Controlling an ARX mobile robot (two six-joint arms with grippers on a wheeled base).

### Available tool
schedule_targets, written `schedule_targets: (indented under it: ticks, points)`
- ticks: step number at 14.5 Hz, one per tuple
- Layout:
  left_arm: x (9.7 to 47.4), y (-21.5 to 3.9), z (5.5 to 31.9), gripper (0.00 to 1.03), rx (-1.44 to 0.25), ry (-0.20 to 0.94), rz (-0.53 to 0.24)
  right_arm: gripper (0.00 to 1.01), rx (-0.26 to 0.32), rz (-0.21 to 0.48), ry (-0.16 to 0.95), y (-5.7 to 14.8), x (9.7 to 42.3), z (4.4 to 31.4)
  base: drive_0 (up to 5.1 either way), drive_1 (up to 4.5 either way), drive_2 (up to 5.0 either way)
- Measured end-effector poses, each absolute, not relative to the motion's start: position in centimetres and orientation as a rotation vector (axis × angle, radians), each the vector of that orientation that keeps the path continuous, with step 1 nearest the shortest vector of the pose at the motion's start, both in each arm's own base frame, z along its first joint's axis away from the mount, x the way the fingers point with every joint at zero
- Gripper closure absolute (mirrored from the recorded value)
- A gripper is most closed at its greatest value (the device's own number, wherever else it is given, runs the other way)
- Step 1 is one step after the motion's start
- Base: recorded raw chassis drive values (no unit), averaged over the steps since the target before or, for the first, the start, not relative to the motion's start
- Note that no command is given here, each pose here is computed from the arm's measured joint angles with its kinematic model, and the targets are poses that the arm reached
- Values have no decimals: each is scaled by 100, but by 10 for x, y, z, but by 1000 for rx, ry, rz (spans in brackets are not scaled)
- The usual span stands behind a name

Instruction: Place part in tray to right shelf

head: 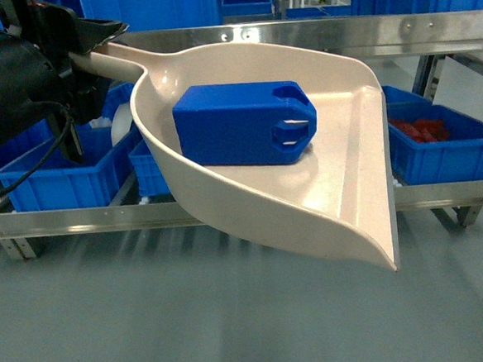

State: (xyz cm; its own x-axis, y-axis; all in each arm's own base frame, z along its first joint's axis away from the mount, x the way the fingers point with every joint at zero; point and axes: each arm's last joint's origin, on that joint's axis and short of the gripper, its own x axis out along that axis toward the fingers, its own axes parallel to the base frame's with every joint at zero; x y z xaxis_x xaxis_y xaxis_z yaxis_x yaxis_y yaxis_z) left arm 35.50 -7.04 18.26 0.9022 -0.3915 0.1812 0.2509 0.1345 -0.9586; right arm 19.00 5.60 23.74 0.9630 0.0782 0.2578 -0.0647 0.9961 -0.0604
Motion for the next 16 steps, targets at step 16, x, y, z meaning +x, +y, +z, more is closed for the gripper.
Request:
schedule_targets:
  ticks: [16]
  points:
    - [355, -71, 183, 91, -1359, 121, -471, 3, -51, 72, -264, 56, 190, 238, 0, 0, 0]
